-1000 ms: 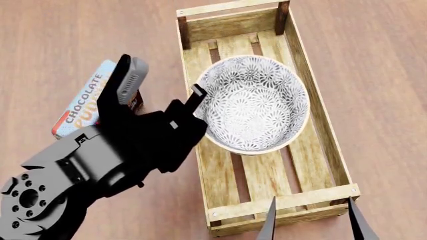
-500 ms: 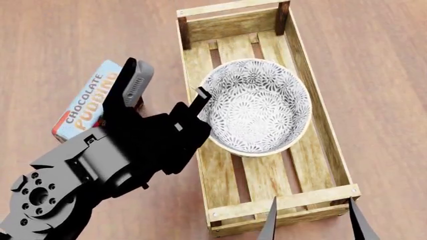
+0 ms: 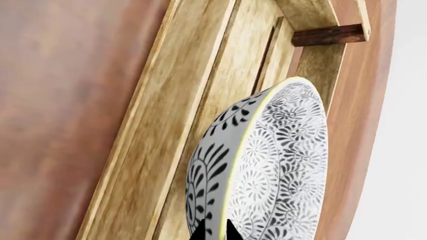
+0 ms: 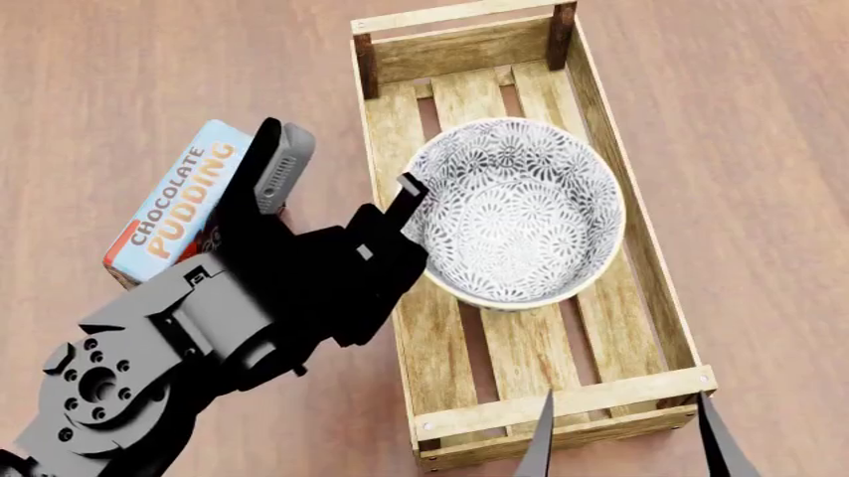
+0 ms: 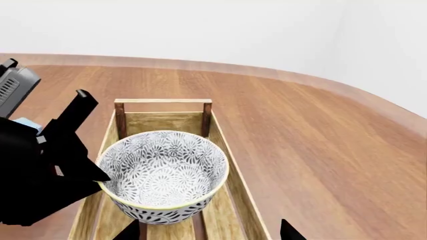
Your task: Pick up the bowl on the left and put it in the tray.
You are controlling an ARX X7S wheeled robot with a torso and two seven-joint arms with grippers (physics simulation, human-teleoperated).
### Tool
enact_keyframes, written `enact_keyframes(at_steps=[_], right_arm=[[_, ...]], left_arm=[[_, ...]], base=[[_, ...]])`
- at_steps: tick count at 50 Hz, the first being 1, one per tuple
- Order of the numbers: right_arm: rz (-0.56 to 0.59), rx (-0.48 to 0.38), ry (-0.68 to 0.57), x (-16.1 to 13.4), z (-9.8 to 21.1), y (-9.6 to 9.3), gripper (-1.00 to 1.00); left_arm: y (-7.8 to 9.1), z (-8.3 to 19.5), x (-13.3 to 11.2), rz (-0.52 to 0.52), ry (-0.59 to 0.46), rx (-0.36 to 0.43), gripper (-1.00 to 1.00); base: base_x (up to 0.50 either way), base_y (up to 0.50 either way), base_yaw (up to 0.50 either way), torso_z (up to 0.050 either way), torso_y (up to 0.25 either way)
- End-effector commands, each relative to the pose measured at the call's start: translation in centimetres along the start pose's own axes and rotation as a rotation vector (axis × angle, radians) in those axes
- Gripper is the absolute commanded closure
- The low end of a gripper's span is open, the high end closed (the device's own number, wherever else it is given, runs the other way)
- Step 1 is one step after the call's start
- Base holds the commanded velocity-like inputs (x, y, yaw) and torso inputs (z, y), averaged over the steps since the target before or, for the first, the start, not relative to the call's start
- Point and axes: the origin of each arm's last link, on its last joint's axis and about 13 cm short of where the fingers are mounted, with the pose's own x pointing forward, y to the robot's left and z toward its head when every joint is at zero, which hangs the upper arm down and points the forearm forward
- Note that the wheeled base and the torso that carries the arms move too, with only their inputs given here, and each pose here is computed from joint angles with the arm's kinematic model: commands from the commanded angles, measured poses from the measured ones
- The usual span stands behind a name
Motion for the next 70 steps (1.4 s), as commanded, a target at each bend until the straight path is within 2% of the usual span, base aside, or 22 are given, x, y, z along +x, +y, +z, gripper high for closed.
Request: enact_keyframes(at_steps=[1,37,44,63,64,70], right_arm=[[0.003,0.015,-0.017,0.2,0.4,0.2,-1.0],[-0.003,0.017,-0.022,0.1,0.6,0.1,-1.0],[-0.003,0.018,-0.022,0.1,0.6,0.1,-1.0],[-0.007,0.021,-0.024,0.1,0.6,0.0,-1.0],[-0.006,0.02,-0.025,0.1,0.6,0.0,-1.0],[-0.004,0.02,-0.024,0.1,0.6,0.0,-1.0]], left_arm=[[-0.9,0.0,0.8,-0.055,-0.005,-0.085,1.0],[-0.5,-0.6,2.4,-0.045,0.012,-0.081,1.0],[0.2,-0.8,3.0,-0.031,0.016,-0.087,1.0],[0.0,-0.6,3.1,-0.03,0.007,-0.071,1.0],[0.0,-0.6,3.1,-0.026,0.007,-0.067,-1.0],[0.0,-0.6,2.9,-0.029,0.002,-0.061,-1.0]], base=[[0.0,0.0,0.0,0.0,0.0],[0.0,0.0,0.0,0.0,0.0],[0.0,0.0,0.0,0.0,0.0],[0.0,0.0,0.0,0.0,-0.001],[0.0,0.0,0.0,0.0,0.0],[0.0,0.0,0.0,0.0,0.0]])
